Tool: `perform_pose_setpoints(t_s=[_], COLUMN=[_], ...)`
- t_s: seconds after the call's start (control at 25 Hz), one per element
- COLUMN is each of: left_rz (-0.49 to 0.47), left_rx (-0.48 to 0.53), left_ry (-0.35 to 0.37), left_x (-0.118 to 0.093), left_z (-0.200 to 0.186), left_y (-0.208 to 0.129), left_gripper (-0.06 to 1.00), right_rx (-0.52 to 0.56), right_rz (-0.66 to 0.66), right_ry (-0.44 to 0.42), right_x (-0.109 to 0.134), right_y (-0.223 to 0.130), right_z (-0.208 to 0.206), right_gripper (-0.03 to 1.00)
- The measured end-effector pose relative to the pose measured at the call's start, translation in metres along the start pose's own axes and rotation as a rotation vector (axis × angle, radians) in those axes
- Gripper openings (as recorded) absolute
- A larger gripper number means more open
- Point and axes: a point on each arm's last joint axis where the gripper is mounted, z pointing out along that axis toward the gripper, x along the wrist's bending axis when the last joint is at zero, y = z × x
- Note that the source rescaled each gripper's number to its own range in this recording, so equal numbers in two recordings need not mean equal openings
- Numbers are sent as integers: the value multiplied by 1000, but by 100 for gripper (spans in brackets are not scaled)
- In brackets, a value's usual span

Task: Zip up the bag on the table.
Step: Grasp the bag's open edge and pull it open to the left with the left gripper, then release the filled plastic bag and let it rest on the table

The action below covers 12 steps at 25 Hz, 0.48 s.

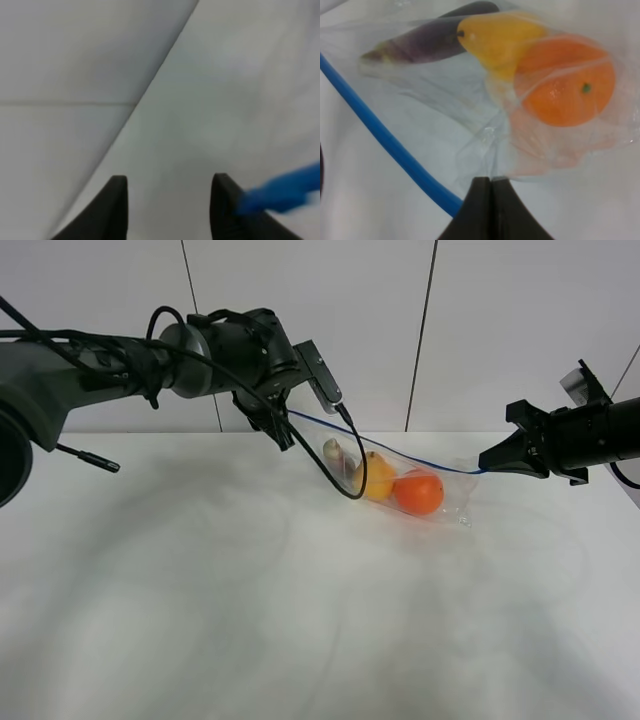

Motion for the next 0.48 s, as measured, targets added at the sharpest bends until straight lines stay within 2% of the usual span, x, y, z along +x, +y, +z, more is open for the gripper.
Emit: perform_pose_setpoints(t_s=[0.24,0.48], left_rz=[-216,-331], left_rx=[78,122], left_ry=[40,83], left_x=[28,63], left_z=[9,11], left_y=[-17,-39], left_gripper=[52,52], right_rx=[0,-2], right_rz=[-4,-6], right_ry=[-8,-13], right_x=[-1,-1], right_y=[0,0], right_z=[0,0], right_gripper=[0,0])
